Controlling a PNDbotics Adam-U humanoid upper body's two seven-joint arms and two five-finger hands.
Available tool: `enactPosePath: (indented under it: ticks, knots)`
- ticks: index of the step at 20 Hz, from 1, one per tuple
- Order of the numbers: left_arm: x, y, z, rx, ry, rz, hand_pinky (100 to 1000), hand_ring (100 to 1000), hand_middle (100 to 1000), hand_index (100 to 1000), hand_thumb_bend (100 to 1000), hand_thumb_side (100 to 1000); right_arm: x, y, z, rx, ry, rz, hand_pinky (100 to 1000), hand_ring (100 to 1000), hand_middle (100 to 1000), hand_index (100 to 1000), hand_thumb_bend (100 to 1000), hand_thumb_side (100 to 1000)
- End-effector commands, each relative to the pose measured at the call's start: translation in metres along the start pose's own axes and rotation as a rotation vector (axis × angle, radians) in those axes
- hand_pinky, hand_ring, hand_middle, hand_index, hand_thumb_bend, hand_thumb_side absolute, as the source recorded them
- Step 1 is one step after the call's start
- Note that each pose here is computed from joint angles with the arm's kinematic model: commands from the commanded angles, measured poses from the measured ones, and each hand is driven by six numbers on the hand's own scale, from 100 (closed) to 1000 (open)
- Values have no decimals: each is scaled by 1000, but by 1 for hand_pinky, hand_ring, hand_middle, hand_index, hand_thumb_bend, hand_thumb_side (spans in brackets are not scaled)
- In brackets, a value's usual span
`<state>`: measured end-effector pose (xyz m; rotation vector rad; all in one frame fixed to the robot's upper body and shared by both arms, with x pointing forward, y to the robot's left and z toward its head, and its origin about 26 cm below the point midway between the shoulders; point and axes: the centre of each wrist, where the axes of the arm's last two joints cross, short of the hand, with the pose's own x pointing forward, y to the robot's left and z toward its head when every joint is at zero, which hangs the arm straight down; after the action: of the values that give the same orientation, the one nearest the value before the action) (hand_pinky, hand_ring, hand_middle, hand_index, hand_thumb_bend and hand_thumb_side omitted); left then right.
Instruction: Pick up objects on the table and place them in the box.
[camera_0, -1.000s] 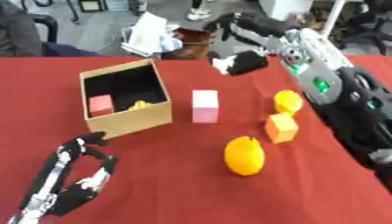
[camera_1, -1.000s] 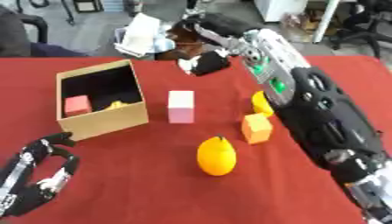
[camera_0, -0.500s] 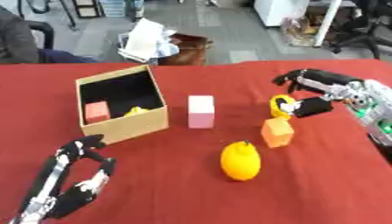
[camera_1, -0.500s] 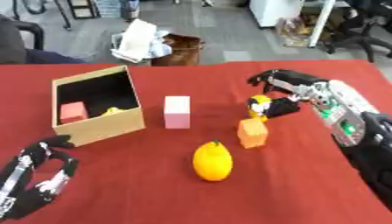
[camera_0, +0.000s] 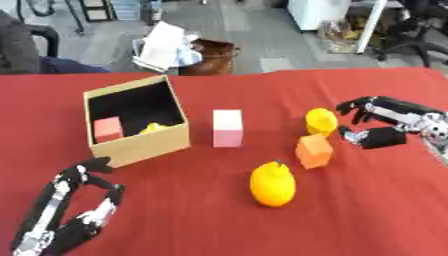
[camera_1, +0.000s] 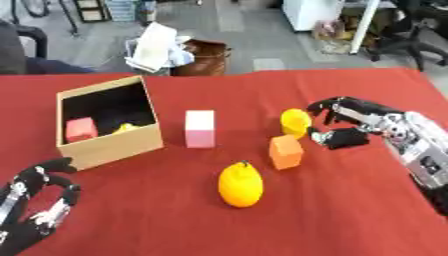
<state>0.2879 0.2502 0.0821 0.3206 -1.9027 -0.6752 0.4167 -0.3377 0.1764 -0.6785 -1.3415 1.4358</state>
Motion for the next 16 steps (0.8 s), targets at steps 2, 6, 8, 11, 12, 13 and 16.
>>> enactPosePath:
  ticks: [2,6,8,11,12,13,16]
  knots:
    - [6,6,-3,3,-28,-14,787,614,682,856,349,612,-3,-12,-1,-41,22,31,771,748,838,937,100,585]
    - [6,6,-3,3,-28,-14,787,614,682,856,349,612,-5,-11,-2,-43,22,36,771,748,838,937,100,585]
    - [6,6,-3,3,-28,-14,787,614,682,856,349,612,-5,-10,-2,-44,22,36,771,748,838,937,100,585]
    - [6,5,-3,-1,-28,-8,787,615,683,857,345,615,-7,-18,-11,-83,72,-4,797,765,845,941,100,531]
    - [6,4,-3,-1,-28,-6,787,615,683,857,345,615,-8,-18,-15,-87,98,-19,797,765,845,941,100,531]
    - [6,4,-3,-3,-28,-5,787,615,684,857,344,615,-8,-17,-20,-91,125,-30,795,763,843,940,100,527]
    - [6,4,-3,-5,-29,-2,787,615,684,857,344,615,-8,-11,-36,-95,201,-45,793,760,839,938,100,521]
